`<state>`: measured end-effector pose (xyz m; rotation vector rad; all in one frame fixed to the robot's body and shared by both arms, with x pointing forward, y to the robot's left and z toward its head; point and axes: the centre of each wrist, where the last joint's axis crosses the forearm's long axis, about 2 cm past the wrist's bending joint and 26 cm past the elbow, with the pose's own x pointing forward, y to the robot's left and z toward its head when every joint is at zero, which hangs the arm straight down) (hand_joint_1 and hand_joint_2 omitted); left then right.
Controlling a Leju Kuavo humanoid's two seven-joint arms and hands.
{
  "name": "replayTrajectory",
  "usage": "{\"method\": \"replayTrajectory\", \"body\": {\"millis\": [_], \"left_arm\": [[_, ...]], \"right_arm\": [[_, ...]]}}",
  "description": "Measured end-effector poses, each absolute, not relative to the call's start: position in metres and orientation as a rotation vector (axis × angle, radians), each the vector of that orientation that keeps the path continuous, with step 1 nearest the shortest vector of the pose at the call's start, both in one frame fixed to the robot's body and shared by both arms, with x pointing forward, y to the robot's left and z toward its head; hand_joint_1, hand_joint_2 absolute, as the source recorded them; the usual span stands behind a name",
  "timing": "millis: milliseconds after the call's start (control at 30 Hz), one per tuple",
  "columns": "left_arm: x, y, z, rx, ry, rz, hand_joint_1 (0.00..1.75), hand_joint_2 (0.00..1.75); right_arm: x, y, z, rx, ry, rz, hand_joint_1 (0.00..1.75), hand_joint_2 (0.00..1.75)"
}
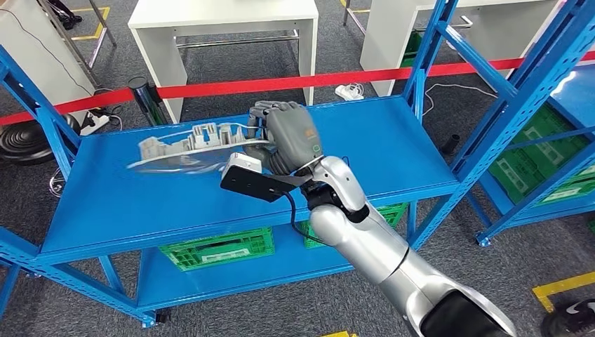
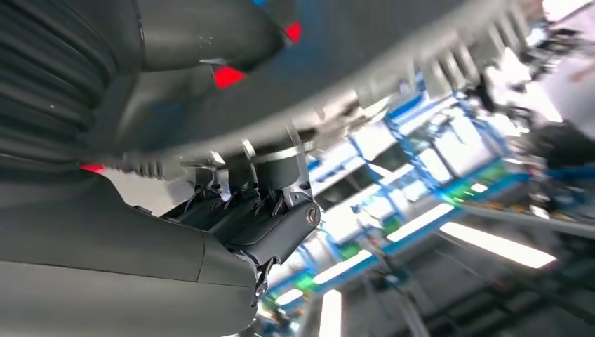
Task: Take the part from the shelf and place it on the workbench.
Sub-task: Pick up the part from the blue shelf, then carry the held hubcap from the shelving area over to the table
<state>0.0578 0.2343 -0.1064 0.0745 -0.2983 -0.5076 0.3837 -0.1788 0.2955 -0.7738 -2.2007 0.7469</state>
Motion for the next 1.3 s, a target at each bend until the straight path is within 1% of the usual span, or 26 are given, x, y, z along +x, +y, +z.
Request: {"method": "replayTrajectory", "body": {"millis": [167,433,1300], "left_arm": [[0.054,0.235,-0.107,0.069,-0.292,-0.509,0.0,1.75],[0.054,0.237,-0.107,0.064,-0.312,-0.506,0.0,1.75],[0.069,0.228,-0.104,0.087,-0.322,-0.498,0.0,1.75]], "right_arm": [[0.379,-0.167,0.319,-0.763,-2.32,0.745,1.75,1.75],[0.37,-0.154,0.325,-0.745,-2.413,0.764,1.75,1.75],[0.364,-0.151,0.325,-0.762,-2.43,0.81,1.75,1.75]]}}
